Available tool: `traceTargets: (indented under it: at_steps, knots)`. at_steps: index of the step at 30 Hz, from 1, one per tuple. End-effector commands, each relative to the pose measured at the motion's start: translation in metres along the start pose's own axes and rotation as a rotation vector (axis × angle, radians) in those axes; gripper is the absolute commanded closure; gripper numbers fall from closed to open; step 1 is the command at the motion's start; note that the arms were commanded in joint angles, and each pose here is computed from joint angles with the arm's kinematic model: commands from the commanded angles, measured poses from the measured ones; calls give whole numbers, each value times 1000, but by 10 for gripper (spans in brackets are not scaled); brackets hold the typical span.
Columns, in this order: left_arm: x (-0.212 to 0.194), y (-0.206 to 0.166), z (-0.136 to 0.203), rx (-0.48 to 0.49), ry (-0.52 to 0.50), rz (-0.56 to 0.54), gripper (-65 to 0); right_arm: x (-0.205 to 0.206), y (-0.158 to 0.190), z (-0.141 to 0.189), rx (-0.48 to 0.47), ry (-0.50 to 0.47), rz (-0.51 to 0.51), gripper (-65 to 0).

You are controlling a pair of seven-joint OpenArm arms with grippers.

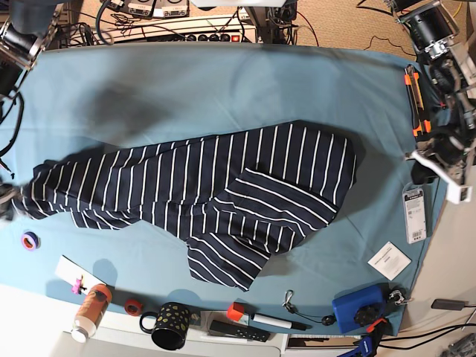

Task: Layout the t-shirt on the table in an organized manner, then fold the t-shirt properly
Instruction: 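Pull the shoulder fold with the left gripper away from the right gripper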

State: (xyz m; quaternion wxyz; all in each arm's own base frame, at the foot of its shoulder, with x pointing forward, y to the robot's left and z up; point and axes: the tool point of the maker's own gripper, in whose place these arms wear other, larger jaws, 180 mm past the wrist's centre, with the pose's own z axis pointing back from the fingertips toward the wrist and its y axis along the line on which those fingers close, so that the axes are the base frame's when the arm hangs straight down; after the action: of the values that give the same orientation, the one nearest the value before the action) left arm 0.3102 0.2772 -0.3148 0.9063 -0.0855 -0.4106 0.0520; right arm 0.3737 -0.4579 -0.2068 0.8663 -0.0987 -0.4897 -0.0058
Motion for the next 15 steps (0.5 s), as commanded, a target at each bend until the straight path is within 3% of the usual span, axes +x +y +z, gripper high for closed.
traceTargets:
  at_steps: [1,4,11,13,15]
  knots:
    - [13,-2,6,-21,-39,-28,-119,32,-16,15,-23,-95,-15,-203]
    - [1,-9,9,-78,-22,-41,-119,29,-27,24,-22,-99,-95,-202]
    - [-28,-35,15,-222,-9,26,-119,-51,-23,26,-18,136,-74,-202]
    - [-37,-43,15,-252,-4,14,-161,-75,-18,27,-10,171,-69,-202]
    - [-43,-52,16,-287,-9,27,-248,-100,-7,26,12,210,-81,-202]
